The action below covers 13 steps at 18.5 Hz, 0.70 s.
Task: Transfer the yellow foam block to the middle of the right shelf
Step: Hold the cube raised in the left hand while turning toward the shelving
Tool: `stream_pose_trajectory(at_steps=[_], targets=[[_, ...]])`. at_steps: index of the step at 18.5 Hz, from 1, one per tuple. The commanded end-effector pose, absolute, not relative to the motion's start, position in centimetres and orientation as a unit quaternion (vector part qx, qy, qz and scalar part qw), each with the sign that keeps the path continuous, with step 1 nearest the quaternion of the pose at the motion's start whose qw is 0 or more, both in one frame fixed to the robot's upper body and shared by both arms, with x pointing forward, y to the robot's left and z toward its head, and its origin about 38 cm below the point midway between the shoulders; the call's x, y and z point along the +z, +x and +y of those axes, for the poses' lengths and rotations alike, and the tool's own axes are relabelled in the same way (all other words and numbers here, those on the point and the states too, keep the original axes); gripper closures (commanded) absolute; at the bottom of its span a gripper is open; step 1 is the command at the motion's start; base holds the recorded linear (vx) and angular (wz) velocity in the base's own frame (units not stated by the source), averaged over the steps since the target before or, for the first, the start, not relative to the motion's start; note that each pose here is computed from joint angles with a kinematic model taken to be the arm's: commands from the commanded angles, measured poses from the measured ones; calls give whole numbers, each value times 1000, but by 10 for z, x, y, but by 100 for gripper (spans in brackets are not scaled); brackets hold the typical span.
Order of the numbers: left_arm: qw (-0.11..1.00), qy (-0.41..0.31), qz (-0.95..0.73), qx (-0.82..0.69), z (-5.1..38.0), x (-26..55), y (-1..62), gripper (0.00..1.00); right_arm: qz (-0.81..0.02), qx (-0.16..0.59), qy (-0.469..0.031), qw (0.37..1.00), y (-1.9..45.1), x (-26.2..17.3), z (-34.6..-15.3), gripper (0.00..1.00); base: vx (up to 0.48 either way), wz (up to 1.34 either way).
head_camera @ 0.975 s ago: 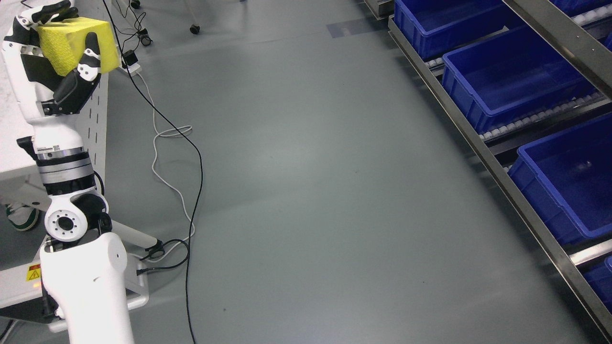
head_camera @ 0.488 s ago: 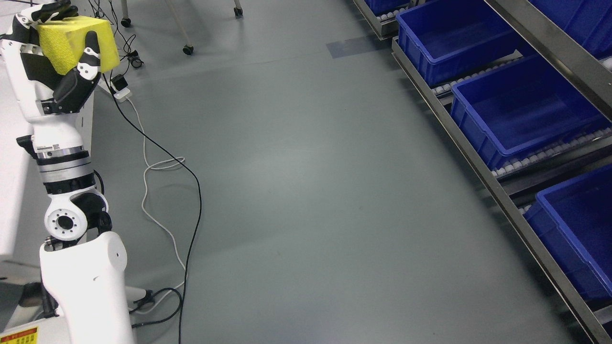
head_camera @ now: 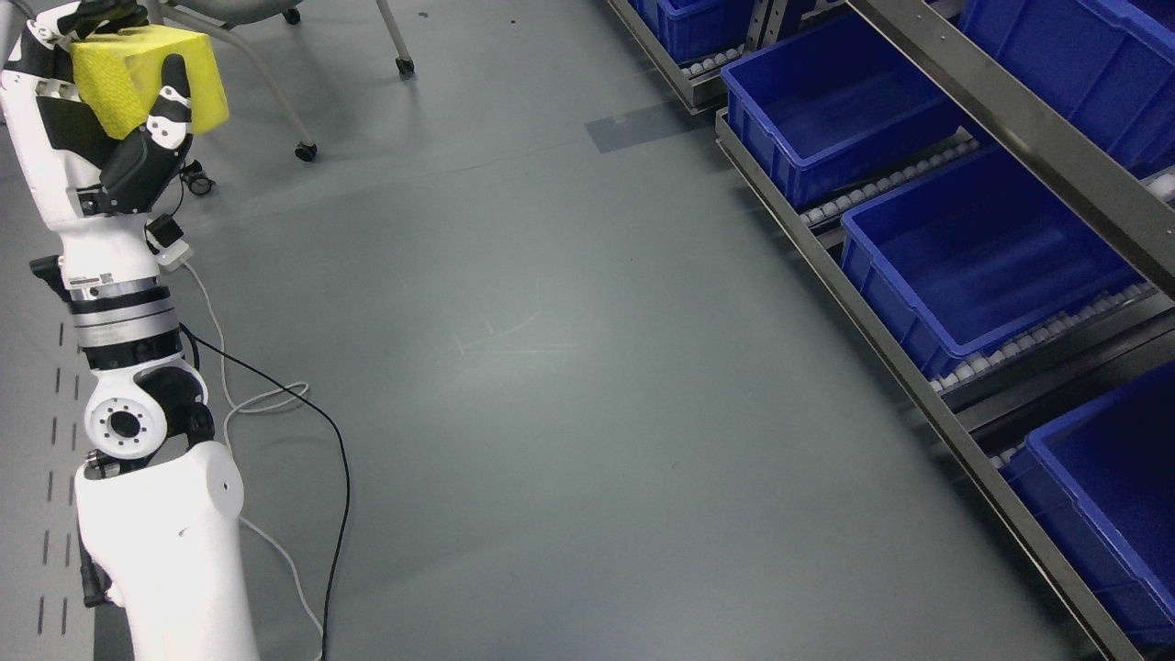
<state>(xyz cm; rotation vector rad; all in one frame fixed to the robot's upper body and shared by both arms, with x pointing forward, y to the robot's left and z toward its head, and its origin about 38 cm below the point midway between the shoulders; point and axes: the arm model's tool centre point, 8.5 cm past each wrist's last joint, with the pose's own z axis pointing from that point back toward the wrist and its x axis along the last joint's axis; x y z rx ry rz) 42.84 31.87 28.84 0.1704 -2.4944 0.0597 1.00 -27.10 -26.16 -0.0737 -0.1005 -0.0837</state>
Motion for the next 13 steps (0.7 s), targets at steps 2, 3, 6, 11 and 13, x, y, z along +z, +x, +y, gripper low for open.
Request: stream_pose_trajectory(at_steps=[2, 3, 6, 11, 13], targets=[[311, 69, -948, 16, 323, 295, 429, 78, -61, -41, -45, 996, 18, -260, -283, 0, 391, -171], [310, 68, -948, 15, 322, 295, 429, 78, -60, -42, -46, 996, 17, -260, -283, 0, 341, -157], [310, 65, -949, 11, 318, 296, 431, 78, -60, -41, -46, 996, 17, -261, -283, 0, 363, -137], [306, 60, -950, 7, 314, 301, 433, 78, -61, -41, -45, 996, 18, -260, -283, 0, 379, -75], [306, 58, -950, 5, 312, 301, 433, 78, -60, -41, -46, 996, 17, -261, -283, 0, 361, -13]])
